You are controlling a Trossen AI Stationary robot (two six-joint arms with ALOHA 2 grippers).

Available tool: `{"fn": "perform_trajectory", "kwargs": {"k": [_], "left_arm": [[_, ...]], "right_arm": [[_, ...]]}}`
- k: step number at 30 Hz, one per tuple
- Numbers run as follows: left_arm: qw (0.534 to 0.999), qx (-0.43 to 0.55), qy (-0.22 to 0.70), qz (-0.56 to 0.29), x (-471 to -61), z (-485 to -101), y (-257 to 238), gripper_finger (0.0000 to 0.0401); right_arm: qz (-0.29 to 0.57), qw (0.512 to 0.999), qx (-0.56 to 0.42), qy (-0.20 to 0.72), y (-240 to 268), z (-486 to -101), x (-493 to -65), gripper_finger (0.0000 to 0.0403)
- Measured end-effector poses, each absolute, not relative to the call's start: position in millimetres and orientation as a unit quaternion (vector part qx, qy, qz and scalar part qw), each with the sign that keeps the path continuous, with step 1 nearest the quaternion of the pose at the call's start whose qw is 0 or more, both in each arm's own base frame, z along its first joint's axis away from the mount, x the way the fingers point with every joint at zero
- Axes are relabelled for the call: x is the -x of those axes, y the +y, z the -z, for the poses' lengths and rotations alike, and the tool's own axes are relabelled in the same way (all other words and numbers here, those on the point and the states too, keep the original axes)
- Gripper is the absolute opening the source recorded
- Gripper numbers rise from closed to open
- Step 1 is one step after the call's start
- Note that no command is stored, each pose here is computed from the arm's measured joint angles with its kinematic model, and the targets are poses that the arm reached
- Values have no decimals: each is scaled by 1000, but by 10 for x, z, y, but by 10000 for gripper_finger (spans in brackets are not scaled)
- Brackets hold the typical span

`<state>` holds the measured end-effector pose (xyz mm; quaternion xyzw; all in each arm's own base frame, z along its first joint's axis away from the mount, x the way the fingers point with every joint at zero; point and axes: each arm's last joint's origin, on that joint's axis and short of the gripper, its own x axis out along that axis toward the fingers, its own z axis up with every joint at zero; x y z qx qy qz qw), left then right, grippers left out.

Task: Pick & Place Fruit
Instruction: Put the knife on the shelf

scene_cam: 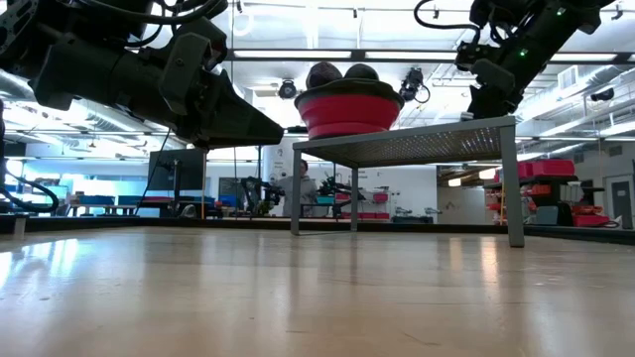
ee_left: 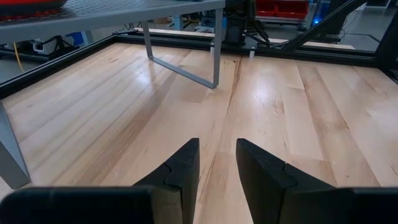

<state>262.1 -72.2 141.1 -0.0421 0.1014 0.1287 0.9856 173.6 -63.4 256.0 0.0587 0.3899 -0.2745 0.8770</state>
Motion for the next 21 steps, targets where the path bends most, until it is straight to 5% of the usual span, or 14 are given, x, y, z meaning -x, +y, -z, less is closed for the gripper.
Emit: {"fn": "perform_trajectory", "kwargs": {"k": [21], "left_arm": [[986, 42, 102, -128, -2620, -1410, -722, 113]], "right_arm": [[234, 903, -62, 354, -516, -2692, -1628, 5]]}}
